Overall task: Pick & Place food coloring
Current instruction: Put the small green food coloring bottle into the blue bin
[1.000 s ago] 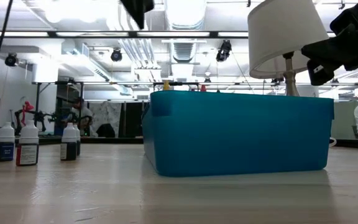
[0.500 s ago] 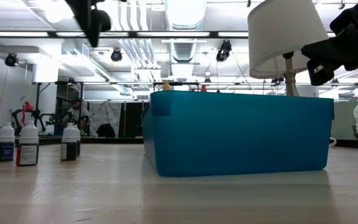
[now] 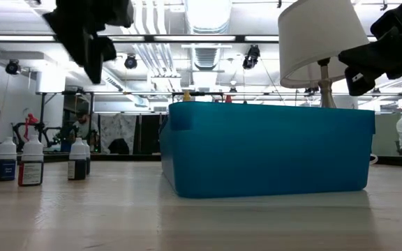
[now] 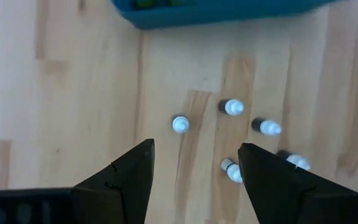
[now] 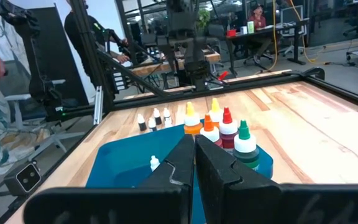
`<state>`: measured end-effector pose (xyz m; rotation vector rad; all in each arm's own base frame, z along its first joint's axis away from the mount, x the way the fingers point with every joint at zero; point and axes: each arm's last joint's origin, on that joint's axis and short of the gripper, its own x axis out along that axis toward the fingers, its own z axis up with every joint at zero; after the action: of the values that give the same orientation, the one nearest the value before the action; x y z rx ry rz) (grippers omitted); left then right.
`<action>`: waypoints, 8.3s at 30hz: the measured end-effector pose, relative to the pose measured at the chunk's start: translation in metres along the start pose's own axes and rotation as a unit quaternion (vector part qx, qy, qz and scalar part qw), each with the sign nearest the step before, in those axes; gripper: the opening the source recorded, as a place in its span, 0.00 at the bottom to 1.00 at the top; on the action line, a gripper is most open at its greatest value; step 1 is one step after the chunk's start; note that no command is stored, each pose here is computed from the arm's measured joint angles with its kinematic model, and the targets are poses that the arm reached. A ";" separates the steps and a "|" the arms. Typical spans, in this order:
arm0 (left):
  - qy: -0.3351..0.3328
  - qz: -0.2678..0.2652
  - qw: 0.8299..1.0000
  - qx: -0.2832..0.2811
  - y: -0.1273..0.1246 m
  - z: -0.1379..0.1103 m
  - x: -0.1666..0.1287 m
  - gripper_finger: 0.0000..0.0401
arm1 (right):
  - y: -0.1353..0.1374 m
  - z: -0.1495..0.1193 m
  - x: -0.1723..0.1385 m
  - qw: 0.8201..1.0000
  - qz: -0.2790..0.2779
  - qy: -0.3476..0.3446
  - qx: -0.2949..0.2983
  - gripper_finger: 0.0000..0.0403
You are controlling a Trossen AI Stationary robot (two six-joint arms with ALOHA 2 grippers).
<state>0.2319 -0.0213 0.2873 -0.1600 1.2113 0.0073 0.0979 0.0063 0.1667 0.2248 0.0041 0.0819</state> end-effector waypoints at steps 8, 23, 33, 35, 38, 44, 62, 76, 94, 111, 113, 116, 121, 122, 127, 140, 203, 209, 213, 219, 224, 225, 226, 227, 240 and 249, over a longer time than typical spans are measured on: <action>0.009 -0.012 0.997 0.075 -0.003 -0.015 0.026 0.51 | 0.000 0.000 0.000 1.000 0.000 0.000 0.000 0.02; 0.007 -0.009 0.995 0.097 0.002 -0.028 0.056 0.51 | 0.000 0.000 0.000 1.000 0.000 0.000 0.000 0.02; -0.008 0.006 0.995 0.103 0.004 -0.031 0.068 0.51 | 0.000 0.000 0.000 1.000 0.000 0.000 0.000 0.02; -0.005 0.007 0.994 0.109 0.004 -0.030 0.071 0.51 | 0.000 0.000 0.000 1.000 0.000 0.000 0.000 0.02; 0.005 0.008 0.992 0.129 0.004 -0.028 0.077 0.51 | 0.000 0.000 0.000 1.000 0.000 0.000 0.000 0.02; 0.012 0.009 0.990 0.143 0.003 -0.022 0.086 0.51 | 0.000 0.000 0.000 1.000 0.000 0.000 0.000 0.02; 0.047 0.011 0.989 0.142 0.003 -0.019 0.112 0.51 | 0.000 0.000 0.000 1.000 0.000 0.000 0.000 0.02; 0.058 0.012 0.988 0.141 0.003 -0.018 0.121 0.51 | 0.000 0.000 0.000 1.000 0.000 0.000 0.000 0.02; 0.058 0.006 0.989 0.136 0.003 -0.017 0.122 0.37 | 0.000 0.000 0.000 1.000 0.000 0.000 0.000 0.02; 0.057 0.006 0.989 0.134 0.003 -0.016 0.121 0.12 | 0.000 0.000 0.000 1.000 0.000 0.000 0.000 0.02; 0.053 0.006 0.989 0.134 0.002 -0.014 0.120 0.12 | 0.000 0.000 0.000 1.000 0.000 0.000 0.000 0.02; 0.049 0.006 0.990 0.135 0.000 -0.007 0.114 0.13 | 0.000 0.000 0.000 1.000 0.000 0.000 0.000 0.02; 0.052 0.007 0.989 0.138 -0.004 0.006 0.097 0.13 | 0.000 0.000 0.000 1.000 0.000 0.000 0.000 0.02; 0.053 0.007 0.989 0.138 -0.004 0.008 0.093 0.13 | 0.000 0.000 0.000 1.000 0.000 0.000 0.000 0.02; 0.047 0.006 0.988 0.145 -0.009 0.025 0.068 0.13 | 0.000 0.000 0.000 1.000 0.000 0.000 0.000 0.02; -0.032 -0.006 0.989 0.147 -0.021 0.063 0.014 0.13 | 0.000 0.000 0.000 1.000 0.000 0.000 0.000 0.02; -0.026 -0.060 0.993 0.096 -0.067 0.132 0.066 0.13 | 0.000 0.000 0.000 1.000 0.000 0.000 0.000 0.02; -0.025 -0.061 0.988 0.143 -0.074 0.129 0.067 0.13 | 0.000 0.000 0.000 1.000 0.000 0.000 0.000 0.02; -0.016 -0.061 0.962 0.264 -0.077 0.122 0.076 0.13 | 0.000 0.000 0.000 1.000 0.000 0.000 0.000 0.02; -0.005 -0.067 0.916 0.395 -0.076 0.120 0.094 0.13 | 0.000 0.000 0.000 1.000 0.000 0.000 0.000 0.02; -0.018 -0.065 0.903 0.424 -0.076 0.125 0.099 0.13 | 0.000 0.000 0.000 1.000 0.000 0.000 0.000 0.02; -0.021 -0.064 0.900 0.430 -0.075 0.126 0.098 0.13 | 0.000 0.000 0.000 1.000 0.000 0.000 0.000 0.02; -0.026 -0.062 0.898 0.436 -0.073 0.128 0.097 0.13 | 0.000 0.000 0.000 1.000 0.000 0.000 0.000 0.02; -0.032 -0.061 0.895 0.440 -0.072 0.130 0.097 0.13 | 0.000 0.000 0.000 1.000 0.000 0.000 0.000 0.02; -0.020 -0.067 0.893 0.445 -0.054 0.137 0.099 0.12 | 0.000 0.000 0.000 1.000 0.000 0.000 0.000 0.02; -0.003 -0.070 0.894 0.443 -0.054 0.141 0.109 0.12 | 0.000 0.000 0.000 1.000 0.000 0.000 0.000 0.02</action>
<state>0.4064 -0.0653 0.2401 0.5558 1.0895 -0.6646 0.0979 0.0063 0.1665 0.2248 0.0046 0.0818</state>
